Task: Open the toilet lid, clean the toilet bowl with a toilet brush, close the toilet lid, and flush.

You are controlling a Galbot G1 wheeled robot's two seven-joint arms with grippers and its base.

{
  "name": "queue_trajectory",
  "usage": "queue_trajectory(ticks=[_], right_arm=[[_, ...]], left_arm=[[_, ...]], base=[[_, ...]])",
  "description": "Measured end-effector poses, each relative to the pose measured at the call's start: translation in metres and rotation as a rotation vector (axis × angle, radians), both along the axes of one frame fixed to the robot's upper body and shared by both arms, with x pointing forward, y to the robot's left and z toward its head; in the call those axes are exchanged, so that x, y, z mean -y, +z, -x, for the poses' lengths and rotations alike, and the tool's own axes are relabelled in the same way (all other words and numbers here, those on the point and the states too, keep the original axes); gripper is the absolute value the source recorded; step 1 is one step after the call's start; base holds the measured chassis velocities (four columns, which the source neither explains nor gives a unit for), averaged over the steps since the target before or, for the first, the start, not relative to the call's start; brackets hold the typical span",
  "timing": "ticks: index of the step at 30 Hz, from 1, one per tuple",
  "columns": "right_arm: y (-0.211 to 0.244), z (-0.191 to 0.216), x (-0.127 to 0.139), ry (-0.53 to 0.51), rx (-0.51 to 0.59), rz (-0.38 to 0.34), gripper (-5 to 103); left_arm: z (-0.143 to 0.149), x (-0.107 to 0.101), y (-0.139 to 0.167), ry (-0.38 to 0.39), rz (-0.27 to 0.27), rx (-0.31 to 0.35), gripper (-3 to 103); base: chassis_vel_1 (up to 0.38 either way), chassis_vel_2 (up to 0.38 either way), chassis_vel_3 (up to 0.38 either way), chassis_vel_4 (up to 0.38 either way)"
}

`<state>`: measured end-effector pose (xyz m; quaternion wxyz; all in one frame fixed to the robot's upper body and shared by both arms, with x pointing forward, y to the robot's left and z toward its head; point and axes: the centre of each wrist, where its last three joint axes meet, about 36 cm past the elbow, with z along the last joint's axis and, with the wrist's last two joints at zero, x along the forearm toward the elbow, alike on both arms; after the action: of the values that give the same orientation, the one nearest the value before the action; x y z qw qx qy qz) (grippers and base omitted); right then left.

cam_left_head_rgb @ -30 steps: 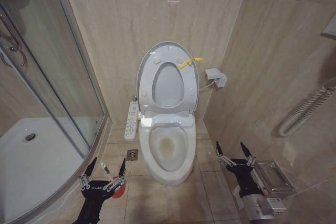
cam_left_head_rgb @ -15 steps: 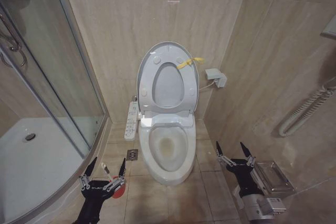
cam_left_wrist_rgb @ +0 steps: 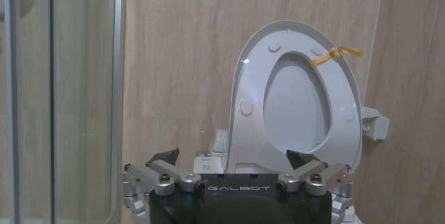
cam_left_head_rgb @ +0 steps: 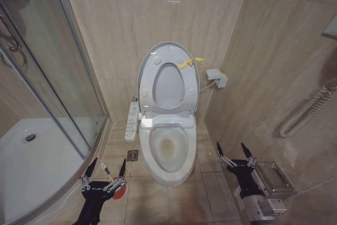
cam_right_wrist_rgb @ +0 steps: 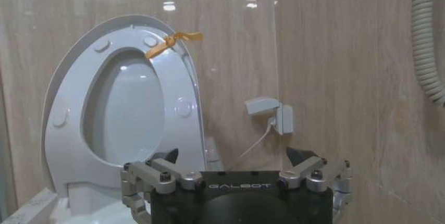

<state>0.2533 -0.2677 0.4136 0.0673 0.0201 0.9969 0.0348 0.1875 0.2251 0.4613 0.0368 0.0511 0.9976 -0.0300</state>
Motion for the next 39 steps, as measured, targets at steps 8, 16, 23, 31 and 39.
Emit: queue_trajectory(ticks=[8,16,23,31,39], right_arm=[[0.0000,0.0000,0.0000,0.000,0.000,0.000,100],[0.0000,0.0000,0.0000,0.000,0.000,0.000,100],[0.0000,0.0000,0.0000,0.000,0.000,0.000,100],[0.0000,0.0000,0.0000,0.000,0.000,0.000,100],[0.0000,0.0000,0.0000,0.000,0.000,0.000,100]], left_arm=[[0.0000,0.0000,0.0000,0.000,0.000,0.000,100],[0.0000,0.0000,0.0000,0.000,0.000,0.000,100],[0.0000,0.0000,0.0000,0.000,0.000,0.000,100],[0.0000,0.0000,0.0000,0.000,0.000,0.000,100],[0.0000,0.0000,0.0000,0.000,0.000,0.000,100]], base=[[0.000,0.000,0.000,0.000],[0.000,0.000,0.000,0.000],[0.000,0.000,0.000,0.000],[0.000,0.000,0.000,0.000],[0.000,0.000,0.000,0.000]])
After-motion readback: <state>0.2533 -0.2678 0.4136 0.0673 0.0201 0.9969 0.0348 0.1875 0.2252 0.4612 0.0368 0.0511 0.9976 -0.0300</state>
